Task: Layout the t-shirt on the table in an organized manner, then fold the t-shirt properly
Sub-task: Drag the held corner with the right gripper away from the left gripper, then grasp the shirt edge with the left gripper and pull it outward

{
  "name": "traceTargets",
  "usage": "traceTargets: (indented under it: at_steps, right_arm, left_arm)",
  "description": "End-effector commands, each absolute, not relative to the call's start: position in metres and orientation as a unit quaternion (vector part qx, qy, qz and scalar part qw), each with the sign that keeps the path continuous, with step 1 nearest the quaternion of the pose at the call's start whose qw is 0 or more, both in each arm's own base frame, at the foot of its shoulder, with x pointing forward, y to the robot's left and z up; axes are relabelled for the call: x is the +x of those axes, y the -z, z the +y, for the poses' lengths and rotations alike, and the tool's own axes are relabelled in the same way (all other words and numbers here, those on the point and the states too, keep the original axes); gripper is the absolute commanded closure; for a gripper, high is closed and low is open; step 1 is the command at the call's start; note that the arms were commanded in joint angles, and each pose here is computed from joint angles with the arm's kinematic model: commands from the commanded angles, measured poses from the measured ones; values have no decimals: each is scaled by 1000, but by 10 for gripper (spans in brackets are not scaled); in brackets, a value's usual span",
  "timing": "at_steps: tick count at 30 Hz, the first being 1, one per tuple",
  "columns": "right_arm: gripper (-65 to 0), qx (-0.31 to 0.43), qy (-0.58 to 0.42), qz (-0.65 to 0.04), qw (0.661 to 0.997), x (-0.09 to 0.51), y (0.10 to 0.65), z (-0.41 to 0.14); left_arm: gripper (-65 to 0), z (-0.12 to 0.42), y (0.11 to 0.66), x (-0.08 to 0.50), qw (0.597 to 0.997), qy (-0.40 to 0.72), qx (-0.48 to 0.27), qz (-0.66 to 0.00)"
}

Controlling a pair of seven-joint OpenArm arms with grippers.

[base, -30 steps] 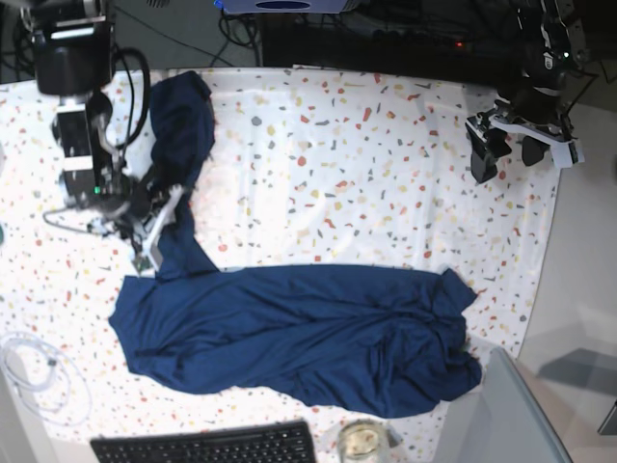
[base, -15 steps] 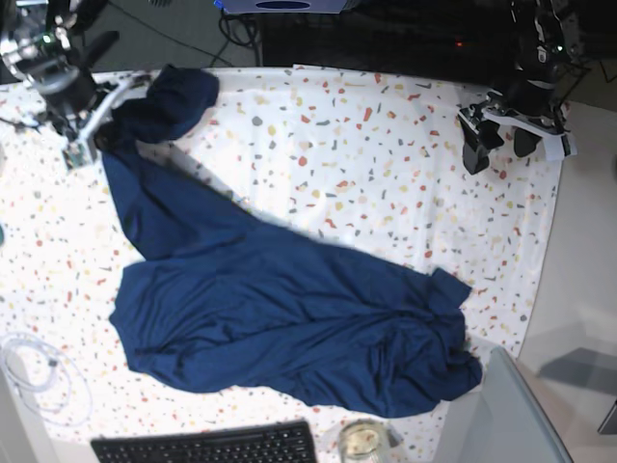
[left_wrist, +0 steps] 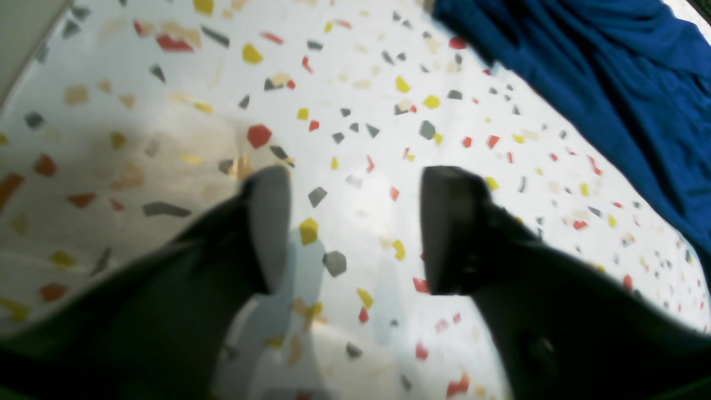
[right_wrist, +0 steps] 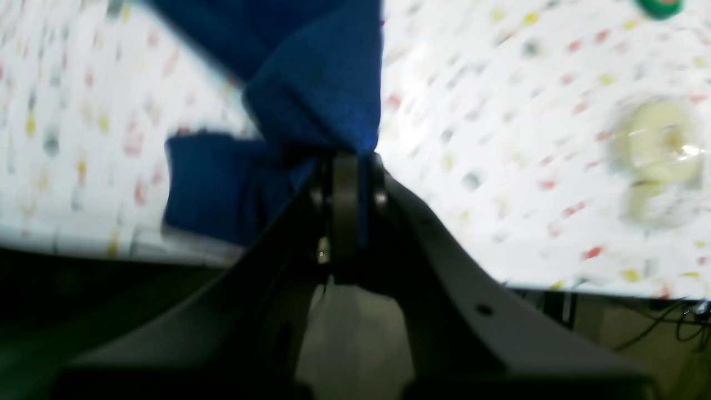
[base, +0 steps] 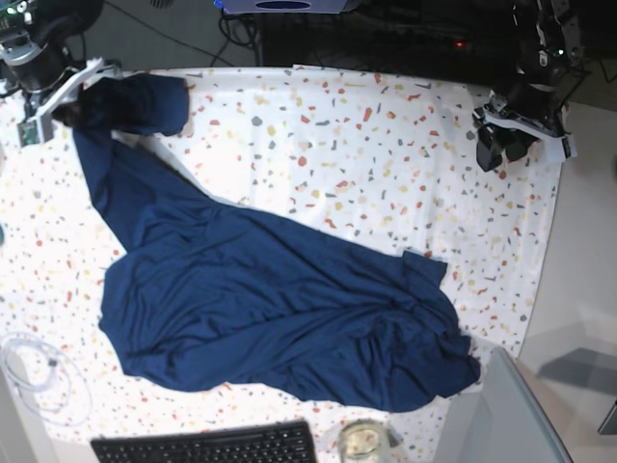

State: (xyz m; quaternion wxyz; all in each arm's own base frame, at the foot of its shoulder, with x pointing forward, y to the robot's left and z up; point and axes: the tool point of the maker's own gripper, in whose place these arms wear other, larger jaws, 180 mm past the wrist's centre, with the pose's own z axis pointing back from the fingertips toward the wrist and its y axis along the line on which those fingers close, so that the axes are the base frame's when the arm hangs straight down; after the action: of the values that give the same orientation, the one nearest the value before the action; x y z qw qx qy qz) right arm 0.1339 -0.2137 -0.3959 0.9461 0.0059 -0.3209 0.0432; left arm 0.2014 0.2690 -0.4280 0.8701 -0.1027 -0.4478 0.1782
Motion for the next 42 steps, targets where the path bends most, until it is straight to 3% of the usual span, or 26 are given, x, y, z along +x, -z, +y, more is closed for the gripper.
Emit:
traceTargets:
  at_steps: [1, 3, 5, 11, 14, 18, 21, 34, 42]
  right_arm:
    - [0, 8, -42, -323, 945, 133, 395, -214]
    - [0, 12, -39, -314, 949, 129, 401, -214]
    - [0, 10, -38, -315, 948, 129, 400, -215]
    - [0, 9, -37, -315, 948, 129, 400, -216]
    - [0, 11, -40, -316, 948, 130, 400, -214]
    - [0, 10, -41, -324, 945, 136, 396, -214]
    - [0, 10, -42, -325, 945, 137, 396, -213]
    - [0, 11, -42, -330, 943, 142, 394, -213]
    - [0, 11, -42, -333, 942, 146, 394, -213]
  left_arm:
    - [-283, 272, 420, 211, 860, -178, -105, -466]
    - [-250, 263, 427, 223, 861, -175, -120, -462]
    - [-260, 252, 432, 233, 864, -165, -134, -457]
    - [-438, 212, 434, 276, 861, -129, -180, -458]
    - [-474, 211, 434, 296, 857, -138, -182, -462]
    - [-481, 226, 437, 315, 856, -178, -155, -461]
    - [-479, 210, 434, 327, 857, -154, -165, -462]
    - [-472, 166, 456, 354, 899, -13, -84, -430]
    - [-472, 181, 460, 369, 905, -34, -39, -423]
